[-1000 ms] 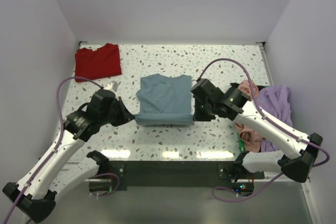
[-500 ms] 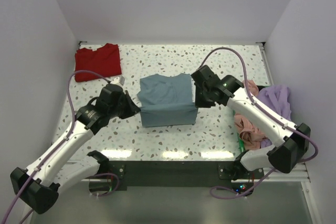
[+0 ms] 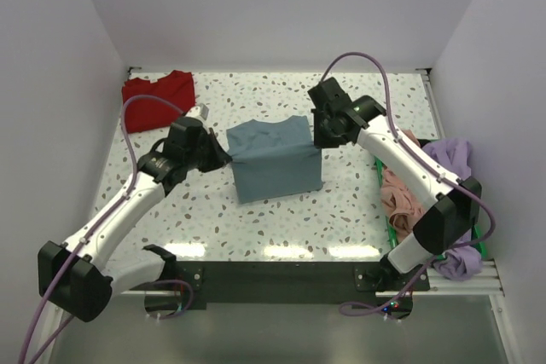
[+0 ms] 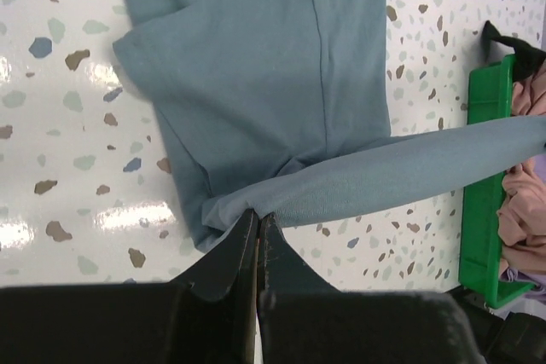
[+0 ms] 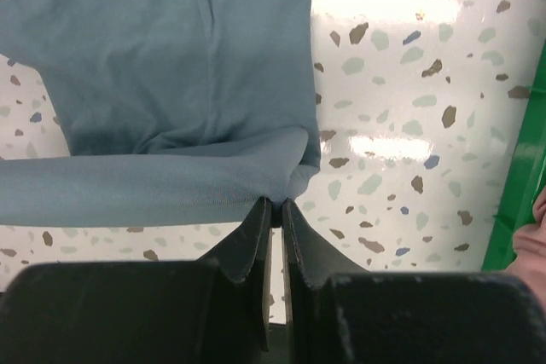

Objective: Fold and stack the t-shirts
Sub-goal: Fold the tshirt

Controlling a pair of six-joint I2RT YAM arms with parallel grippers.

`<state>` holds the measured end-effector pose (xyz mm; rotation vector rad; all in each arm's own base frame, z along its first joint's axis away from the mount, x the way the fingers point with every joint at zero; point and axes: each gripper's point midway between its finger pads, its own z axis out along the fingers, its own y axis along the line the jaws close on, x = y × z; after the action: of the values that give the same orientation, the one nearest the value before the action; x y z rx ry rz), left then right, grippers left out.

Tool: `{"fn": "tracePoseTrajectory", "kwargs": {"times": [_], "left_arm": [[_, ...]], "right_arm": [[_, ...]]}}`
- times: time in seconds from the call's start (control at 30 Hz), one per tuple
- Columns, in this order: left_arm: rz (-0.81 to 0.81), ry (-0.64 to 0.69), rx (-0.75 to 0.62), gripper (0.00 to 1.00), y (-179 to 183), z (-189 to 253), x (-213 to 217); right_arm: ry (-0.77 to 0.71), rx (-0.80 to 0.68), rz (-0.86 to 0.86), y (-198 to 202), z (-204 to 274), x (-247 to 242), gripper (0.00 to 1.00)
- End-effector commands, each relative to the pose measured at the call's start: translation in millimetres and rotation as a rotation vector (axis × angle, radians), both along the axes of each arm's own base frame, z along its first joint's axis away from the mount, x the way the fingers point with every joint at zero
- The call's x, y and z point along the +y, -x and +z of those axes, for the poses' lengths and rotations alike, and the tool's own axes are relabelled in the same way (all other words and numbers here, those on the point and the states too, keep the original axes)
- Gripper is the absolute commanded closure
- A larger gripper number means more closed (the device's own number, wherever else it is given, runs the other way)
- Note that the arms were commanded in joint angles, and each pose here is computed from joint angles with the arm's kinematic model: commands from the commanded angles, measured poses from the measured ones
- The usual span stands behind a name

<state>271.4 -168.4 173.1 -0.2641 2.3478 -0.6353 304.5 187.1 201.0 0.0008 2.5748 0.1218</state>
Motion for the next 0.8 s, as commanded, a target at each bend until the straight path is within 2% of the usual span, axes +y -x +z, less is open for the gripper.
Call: {"fn": "tracePoseTrajectory", "kwargs": {"times": [0.0, 0.37, 0.77], "left_arm": [[-0.025, 0.020, -0.117, 1.00, -32.9, 27.6, -0.3], [-0.037, -0.007, -0.094, 1.00, -76.8, 9.3, 1.7], [0.007, -0.001, -0.074, 1.00, -115.2, -4.4, 16.6]], "right_arm": [[0.037, -0.086, -0.001, -30.6, 18.3, -7.7, 1.00], [0.076, -0.094, 0.004, -90.9, 10.3, 3.4, 1.00], [0.089, -0.109, -0.009, -133.2, 10.1, 3.1, 1.00]]}}
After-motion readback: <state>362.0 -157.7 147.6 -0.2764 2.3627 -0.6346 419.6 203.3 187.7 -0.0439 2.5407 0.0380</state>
